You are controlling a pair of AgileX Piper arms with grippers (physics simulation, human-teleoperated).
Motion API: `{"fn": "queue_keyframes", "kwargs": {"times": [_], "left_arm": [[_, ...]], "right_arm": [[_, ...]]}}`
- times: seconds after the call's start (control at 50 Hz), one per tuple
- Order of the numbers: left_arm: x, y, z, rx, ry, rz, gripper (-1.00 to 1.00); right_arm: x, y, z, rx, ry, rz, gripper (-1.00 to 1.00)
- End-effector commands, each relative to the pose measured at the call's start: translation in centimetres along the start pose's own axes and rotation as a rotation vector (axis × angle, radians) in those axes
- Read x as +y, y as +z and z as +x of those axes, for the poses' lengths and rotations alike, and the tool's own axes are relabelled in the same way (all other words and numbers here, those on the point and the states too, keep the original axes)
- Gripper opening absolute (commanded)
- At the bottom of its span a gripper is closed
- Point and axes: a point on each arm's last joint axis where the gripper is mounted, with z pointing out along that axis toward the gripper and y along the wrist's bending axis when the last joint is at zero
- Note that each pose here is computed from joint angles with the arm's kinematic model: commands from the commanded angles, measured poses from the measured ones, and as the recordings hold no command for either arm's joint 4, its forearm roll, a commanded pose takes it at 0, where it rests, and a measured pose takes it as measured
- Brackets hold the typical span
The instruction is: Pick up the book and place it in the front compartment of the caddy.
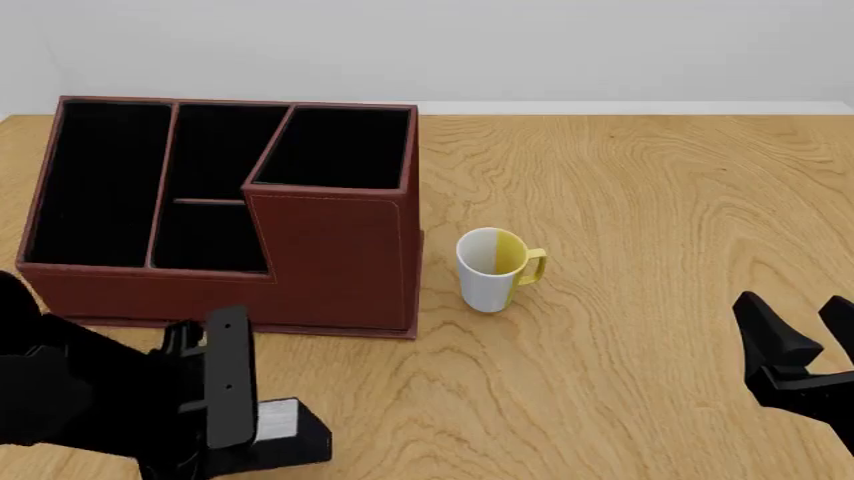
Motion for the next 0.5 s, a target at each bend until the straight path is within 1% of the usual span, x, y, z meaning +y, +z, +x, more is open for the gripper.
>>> {"fn": "queue_keyframes", "kwargs": {"times": [0.02,0.04,0.06,0.08,0.1,0.12,0.14,0.16,0.18,0.2,0.22,0.26,0.28,0.3,0.32,0.34,0.36,0.38,0.4,0.42,0.44,0.46,0.48,0.5], "left_arm": [[-1.0,0.8,2.7,0.074,0.046,0.071,-1.00],[-1.1,0.5,2.7,0.070,0.039,0.070,-1.00],[-0.7,0.3,2.7,0.070,0.049,0.062,-1.00],[-0.8,-0.2,2.7,0.056,0.053,0.055,-1.00],[-0.4,-0.9,2.5,0.047,0.038,0.042,-1.00],[-0.4,-0.9,2.5,0.047,0.038,0.042,-1.00],[0.2,-0.9,2.8,0.066,0.053,0.042,-1.00],[1.5,-0.8,3.3,0.089,0.080,0.033,-1.00],[3.3,-0.3,4.1,0.125,0.089,0.031,-1.00],[4.5,-0.6,5.6,0.161,0.121,0.038,-1.00],[4.5,-1.1,5.3,0.149,0.117,0.023,-1.00],[5.1,-2.2,6.0,0.161,0.122,0.014,-1.00],[5.0,-2.5,6.3,0.163,0.141,0.009,-1.00],[5.0,-2.5,6.3,0.163,0.141,0.009,-1.00],[5.3,-3.9,6.9,0.162,0.172,-0.025,-1.00],[5.3,-3.9,6.9,0.162,0.172,-0.025,-1.00],[4.9,-5.1,7.1,0.153,0.218,-0.063,-1.00],[4.4,-5.8,7.0,0.138,0.249,-0.090,-1.00],[4.2,-6.3,7.0,0.136,0.260,-0.100,-1.00],[3.5,-7.1,6.7,0.115,0.280,-0.116,-1.00],[3.4,-7.1,6.7,0.115,0.280,-0.116,-1.00],[2.8,-8.6,6.7,0.098,0.327,-0.165,-1.00],[2.9,-8.8,6.7,0.094,0.332,-0.180,-1.00],[2.6,-9.3,6.6,0.080,0.360,-0.211,-1.00]], "right_arm": [[0.0,0.1,0.0,0.005,0.002,0.001,1.00],[0.0,0.1,0.0,0.004,0.003,0.001,1.00],[0.0,0.2,0.0,0.005,0.003,0.000,1.00],[0.0,0.2,0.1,0.006,0.001,-0.001,1.00],[0.1,0.2,0.1,0.007,0.001,-0.006,1.00],[0.1,0.2,0.1,0.007,0.001,-0.006,1.00],[0.1,0.2,0.1,0.007,0.000,-0.006,1.00],[0.1,0.2,0.1,0.007,0.000,-0.007,1.00],[0.1,0.1,0.0,0.006,-0.001,-0.008,1.00],[0.1,0.2,0.1,0.007,0.000,-0.006,1.00],[0.1,0.2,0.1,0.007,0.000,-0.006,1.00],[0.1,0.2,0.1,0.008,0.003,-0.007,1.00],[0.1,0.2,0.1,0.009,0.003,-0.007,1.00],[0.1,0.2,0.1,0.009,0.003,-0.007,1.00],[0.1,0.3,0.1,0.010,0.005,-0.007,1.00],[0.1,0.3,0.1,0.010,0.005,-0.007,1.00],[0.1,0.3,0.1,0.010,0.006,-0.009,1.00],[0.1,0.3,0.1,0.011,0.007,-0.009,1.00],[0.1,0.3,0.1,0.012,0.008,-0.008,1.00],[0.1,0.4,0.1,0.014,0.011,-0.008,1.00],[0.1,0.4,0.1,0.014,0.011,-0.008,1.00],[0.1,0.6,0.2,0.018,0.017,-0.005,1.00],[0.1,0.7,0.2,0.018,0.018,-0.006,1.00],[0.1,0.7,0.2,0.020,0.020,-0.006,1.00]]}}
